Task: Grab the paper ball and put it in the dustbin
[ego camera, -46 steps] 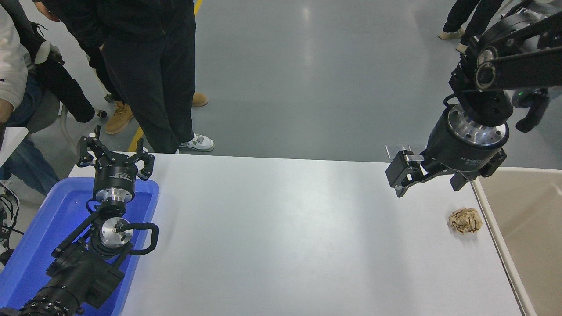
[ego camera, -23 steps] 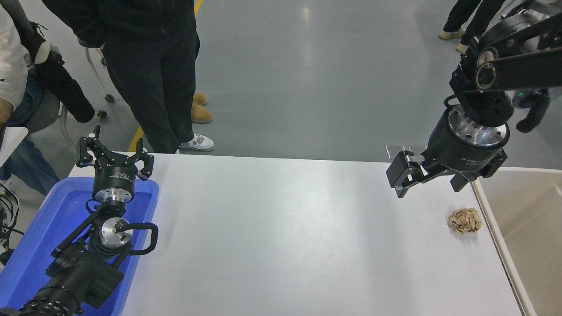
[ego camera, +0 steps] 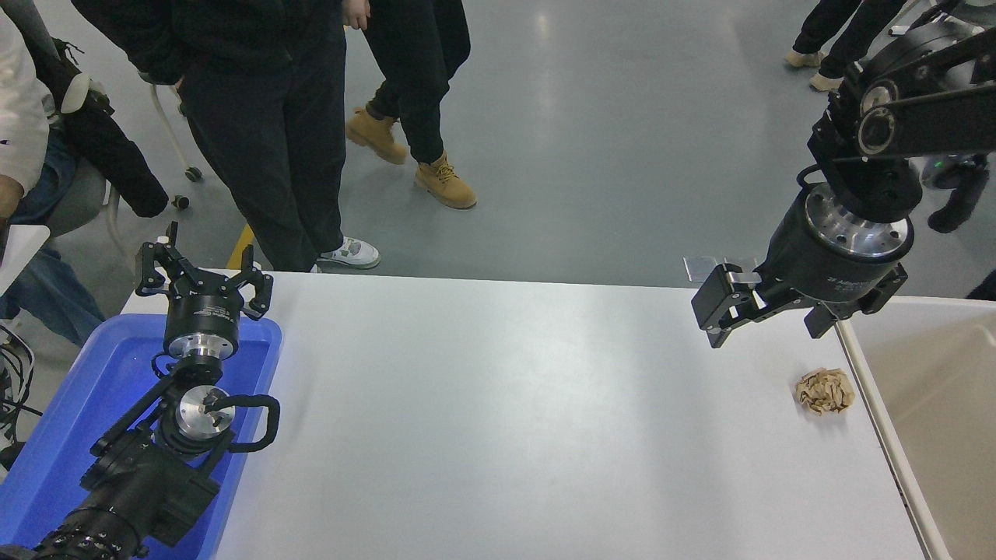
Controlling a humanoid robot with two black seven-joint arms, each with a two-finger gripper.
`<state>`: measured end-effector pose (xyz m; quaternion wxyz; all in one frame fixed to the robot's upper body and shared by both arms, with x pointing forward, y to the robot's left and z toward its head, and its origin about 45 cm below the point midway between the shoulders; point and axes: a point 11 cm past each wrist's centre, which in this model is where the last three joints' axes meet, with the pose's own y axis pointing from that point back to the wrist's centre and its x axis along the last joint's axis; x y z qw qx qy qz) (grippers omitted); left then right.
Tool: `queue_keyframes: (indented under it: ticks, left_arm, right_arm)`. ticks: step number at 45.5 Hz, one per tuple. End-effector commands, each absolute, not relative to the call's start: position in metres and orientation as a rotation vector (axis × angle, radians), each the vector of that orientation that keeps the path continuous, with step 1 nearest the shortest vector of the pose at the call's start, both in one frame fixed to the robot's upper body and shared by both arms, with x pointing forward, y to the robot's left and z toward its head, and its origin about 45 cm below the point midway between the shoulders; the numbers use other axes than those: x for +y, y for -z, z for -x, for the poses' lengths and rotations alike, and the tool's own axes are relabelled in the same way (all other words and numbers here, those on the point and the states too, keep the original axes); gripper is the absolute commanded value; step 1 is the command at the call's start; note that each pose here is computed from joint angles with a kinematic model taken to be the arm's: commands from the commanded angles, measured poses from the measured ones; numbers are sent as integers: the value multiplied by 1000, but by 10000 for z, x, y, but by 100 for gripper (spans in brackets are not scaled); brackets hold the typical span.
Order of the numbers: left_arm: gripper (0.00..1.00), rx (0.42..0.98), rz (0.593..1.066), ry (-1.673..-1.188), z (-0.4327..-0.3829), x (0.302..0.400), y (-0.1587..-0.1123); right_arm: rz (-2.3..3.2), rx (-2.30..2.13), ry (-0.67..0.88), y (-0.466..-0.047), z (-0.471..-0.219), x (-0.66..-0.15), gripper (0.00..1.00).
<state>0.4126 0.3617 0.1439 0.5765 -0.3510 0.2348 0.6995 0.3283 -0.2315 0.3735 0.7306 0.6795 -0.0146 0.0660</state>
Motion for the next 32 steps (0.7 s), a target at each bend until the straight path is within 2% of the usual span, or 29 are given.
queue_keyframes:
  ticks: [1, 10, 19, 32]
  left_arm:
    - [99, 548, 824, -1634, -4133, 3610, -1451]
    - [99, 550, 821, -1638, -4124, 3617, -1437]
    - [99, 548, 821, -1639, -4124, 3624, -1440]
    - [99, 548, 821, -1639, -4124, 3625, -1440]
  right_arm:
    - [-1510, -39, -168, -3780, -3315, -2341, 100]
    - [-1463, -30, -193, -3796, -3491, -2581, 100]
    - [-1389, -76, -218, -3567, -3889, -2916, 100]
    - [-1292, -170, -230, -2938, -4387, -3460, 100]
